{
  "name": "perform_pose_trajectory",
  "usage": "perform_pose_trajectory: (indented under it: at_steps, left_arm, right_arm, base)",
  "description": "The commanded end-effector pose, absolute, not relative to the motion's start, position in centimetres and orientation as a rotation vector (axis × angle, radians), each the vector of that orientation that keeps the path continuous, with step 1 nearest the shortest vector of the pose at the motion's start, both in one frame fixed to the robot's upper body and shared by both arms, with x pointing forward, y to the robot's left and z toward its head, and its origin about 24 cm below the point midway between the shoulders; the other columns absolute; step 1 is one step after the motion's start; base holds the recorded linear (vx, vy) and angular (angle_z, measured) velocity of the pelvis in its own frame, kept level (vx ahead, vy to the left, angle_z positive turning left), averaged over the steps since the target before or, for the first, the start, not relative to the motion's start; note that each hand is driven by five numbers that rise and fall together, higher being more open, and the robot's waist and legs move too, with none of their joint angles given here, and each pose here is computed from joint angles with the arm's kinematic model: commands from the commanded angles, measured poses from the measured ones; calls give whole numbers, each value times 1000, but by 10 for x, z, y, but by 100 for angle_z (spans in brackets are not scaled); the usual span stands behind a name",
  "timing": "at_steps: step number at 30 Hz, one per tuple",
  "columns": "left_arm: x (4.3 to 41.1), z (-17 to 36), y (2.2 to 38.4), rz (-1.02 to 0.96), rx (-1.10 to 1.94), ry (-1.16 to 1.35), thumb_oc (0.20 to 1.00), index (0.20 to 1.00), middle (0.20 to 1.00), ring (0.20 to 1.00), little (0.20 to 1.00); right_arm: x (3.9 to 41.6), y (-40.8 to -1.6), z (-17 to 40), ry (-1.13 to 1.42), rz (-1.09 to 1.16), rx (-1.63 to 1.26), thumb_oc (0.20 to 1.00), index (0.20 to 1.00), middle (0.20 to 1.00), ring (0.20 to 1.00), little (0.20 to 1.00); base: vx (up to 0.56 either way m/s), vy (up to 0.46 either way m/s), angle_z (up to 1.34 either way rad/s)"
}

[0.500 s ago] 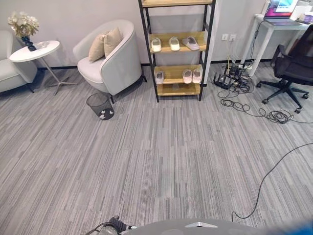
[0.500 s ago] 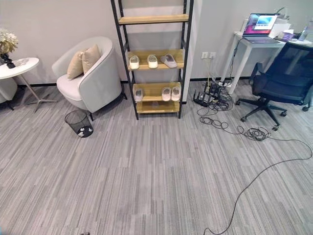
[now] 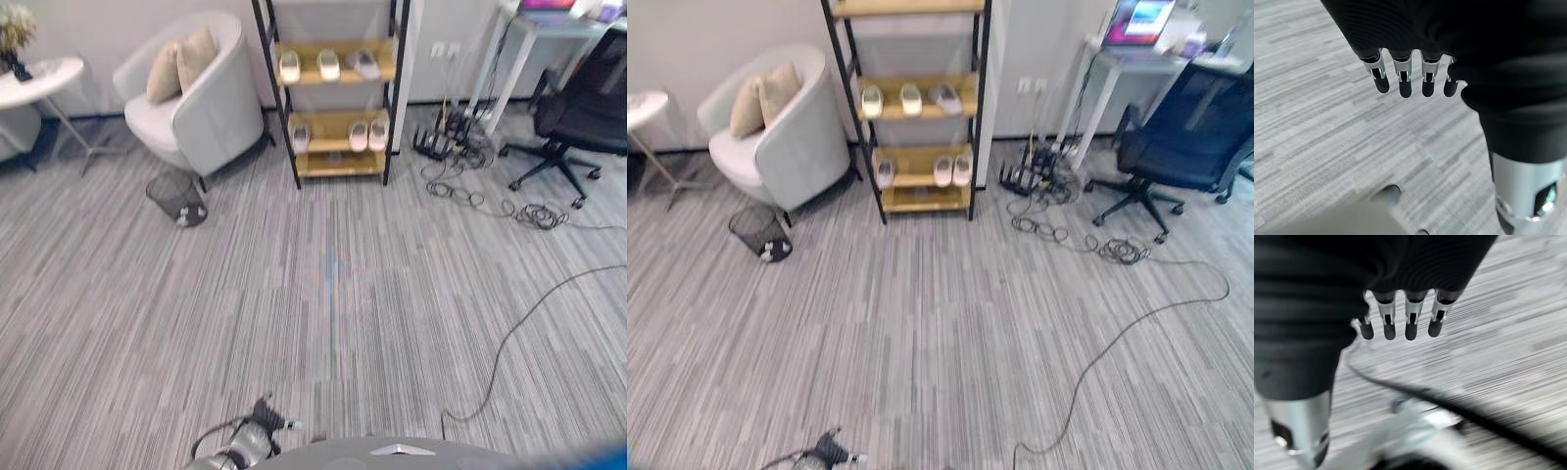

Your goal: Arrange the slippers neatly on the shoe rack.

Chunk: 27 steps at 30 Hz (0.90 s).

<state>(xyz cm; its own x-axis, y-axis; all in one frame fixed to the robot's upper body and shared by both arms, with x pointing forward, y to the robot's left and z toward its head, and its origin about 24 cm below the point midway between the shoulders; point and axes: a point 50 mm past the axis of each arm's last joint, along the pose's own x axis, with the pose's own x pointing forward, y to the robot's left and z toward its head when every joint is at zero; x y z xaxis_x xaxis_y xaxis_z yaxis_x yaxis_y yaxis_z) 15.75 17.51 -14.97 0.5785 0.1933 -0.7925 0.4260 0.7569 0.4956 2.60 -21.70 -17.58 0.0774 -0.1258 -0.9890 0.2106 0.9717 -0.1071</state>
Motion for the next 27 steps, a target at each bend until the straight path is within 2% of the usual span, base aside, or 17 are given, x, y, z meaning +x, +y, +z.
perform_pose_trajectory:
  at_steps: [1,5,6,8,12,14,16,19,22,25,26,27]
  left_arm:
    - [132,-160,169,-186,731,1030,1000,1000,1000,1000,1000]
    - [100,-167,191,-98,736,1163,1000,1000,1000,1000,1000]
    - [75,-170,206,2,678,1265,1000,1000,1000,1000,1000]
    - [57,-171,214,103,580,1321,1000,1000,1000,1000,1000]
    - [44,-172,221,87,623,1382,1000,1000,1000,1000,1000]
    - [53,-171,219,38,674,1362,1000,1000,1000,1000,1000]
    - [82,-167,219,78,676,1271,1000,1000,1000,1000,1000]
    - [115,-159,213,136,615,1174,1000,1000,1000,1000,1000]
    - [142,-152,203,132,604,1079,1000,1000,1000,1000,1000]
    - [139,-154,197,120,600,1083,1000,1000,1000,1000,1000]
    - [120,-160,195,85,629,1118,1000,1000,1000,1000,1000]
    - [120,-160,195,85,629,1119,1000,1000,1000,1000,1000]
  right_arm:
    - [13,-217,-176,1505,-270,76,1000,1000,1000,1000,1000]
    - [49,-203,-177,1394,-184,22,1000,1000,1000,1000,1000]
    - [51,-199,-177,1384,-178,19,1000,1000,1000,1000,1000]
    - [53,-192,-177,1361,-209,59,1000,1000,1000,1000,1000]
    - [56,-179,-178,1332,-194,78,1000,1000,1000,1000,1000]
    - [68,-178,-176,1284,-182,72,1000,1000,1000,1000,1000]
    - [88,-175,-172,1222,-112,4,1000,1000,1000,1000,1000]
    - [95,-172,-171,1203,-84,-21,1000,1000,1000,1000,1000]
    - [84,-180,-173,1235,-124,-16,1000,1000,1000,1000,1000]
    - [70,-185,-175,1278,-160,-7,1000,1000,1000,1000,1000]
    - [48,-191,-178,1341,-207,1,1000,1000,1000,1000,1000]
    - [47,-191,-178,1341,-207,1,1000,1000,1000,1000,1000]
  base:
    - [434,56,4]
    - [545,46,-24]
    - [713,104,-51]
    - [649,131,-82]
    - [540,159,3]
    - [367,173,2]
    - [442,200,-30]
    - [416,44,0]
    - [597,-124,16]
    - [504,-207,85]
    - [585,-313,44]
    - [621,-426,7]
